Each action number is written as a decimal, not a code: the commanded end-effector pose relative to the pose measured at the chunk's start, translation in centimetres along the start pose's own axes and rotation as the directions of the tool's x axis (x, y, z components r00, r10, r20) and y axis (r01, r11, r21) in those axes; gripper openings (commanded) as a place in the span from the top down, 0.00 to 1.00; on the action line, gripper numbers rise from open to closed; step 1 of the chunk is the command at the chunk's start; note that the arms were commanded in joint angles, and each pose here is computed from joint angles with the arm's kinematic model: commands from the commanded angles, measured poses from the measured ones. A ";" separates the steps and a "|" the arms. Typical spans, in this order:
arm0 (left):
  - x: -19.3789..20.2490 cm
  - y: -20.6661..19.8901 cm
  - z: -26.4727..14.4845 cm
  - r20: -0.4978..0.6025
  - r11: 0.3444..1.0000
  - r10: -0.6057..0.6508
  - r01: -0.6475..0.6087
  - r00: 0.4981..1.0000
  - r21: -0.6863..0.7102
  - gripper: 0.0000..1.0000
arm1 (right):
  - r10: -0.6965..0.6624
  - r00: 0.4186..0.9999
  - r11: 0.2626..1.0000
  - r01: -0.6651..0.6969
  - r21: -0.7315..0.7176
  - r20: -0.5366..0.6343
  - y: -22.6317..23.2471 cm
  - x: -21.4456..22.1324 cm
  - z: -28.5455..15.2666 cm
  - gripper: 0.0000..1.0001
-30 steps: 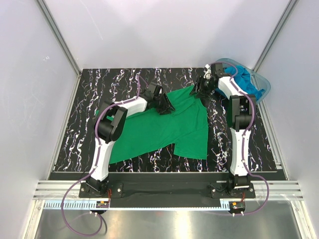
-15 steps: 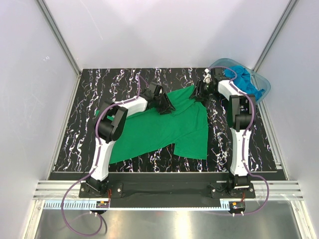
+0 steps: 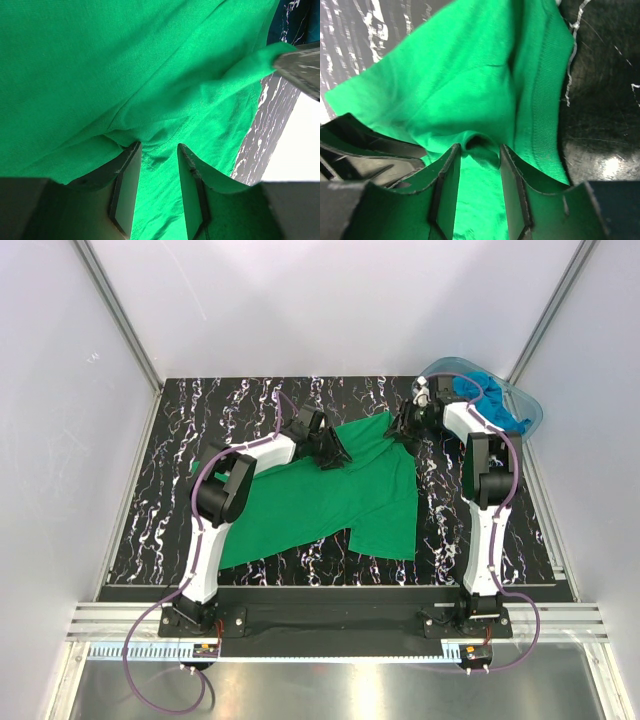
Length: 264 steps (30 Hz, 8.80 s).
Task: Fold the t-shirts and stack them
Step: Fold the tshirt
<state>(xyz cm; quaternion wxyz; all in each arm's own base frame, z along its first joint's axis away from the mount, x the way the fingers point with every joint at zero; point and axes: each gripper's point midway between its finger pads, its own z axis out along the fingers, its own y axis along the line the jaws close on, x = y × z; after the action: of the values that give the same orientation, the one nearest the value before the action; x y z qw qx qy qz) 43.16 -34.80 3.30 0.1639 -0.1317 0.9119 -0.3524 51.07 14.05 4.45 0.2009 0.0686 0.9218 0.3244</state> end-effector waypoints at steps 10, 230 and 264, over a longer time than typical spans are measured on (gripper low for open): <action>0.4 0.1 0.3 -0.018 1.000 0.016 -0.016 1.000 0.001 0.59 | 0.004 0.999 0.998 -0.001 -0.065 0.049 2.5 -1.4 -1.9 0.72; 11.1 17.9 -32.6 0.332 0.873 0.000 0.162 0.943 -0.460 0.54 | 0.282 0.958 0.912 -0.285 0.296 0.051 0.8 28.2 -16.1 0.37; 8.8 20.3 -36.7 0.463 0.651 -0.023 0.365 0.886 -0.666 0.45 | 0.542 0.835 0.772 -0.539 0.337 0.094 -5.1 28.0 -11.6 0.86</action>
<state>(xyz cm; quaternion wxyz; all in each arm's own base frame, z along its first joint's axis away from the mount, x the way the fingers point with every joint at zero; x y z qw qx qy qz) 17.32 -1.98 12.16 0.2270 -0.3381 0.9119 0.0515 20.43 11.42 1.14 0.0723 0.3507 0.9066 0.2234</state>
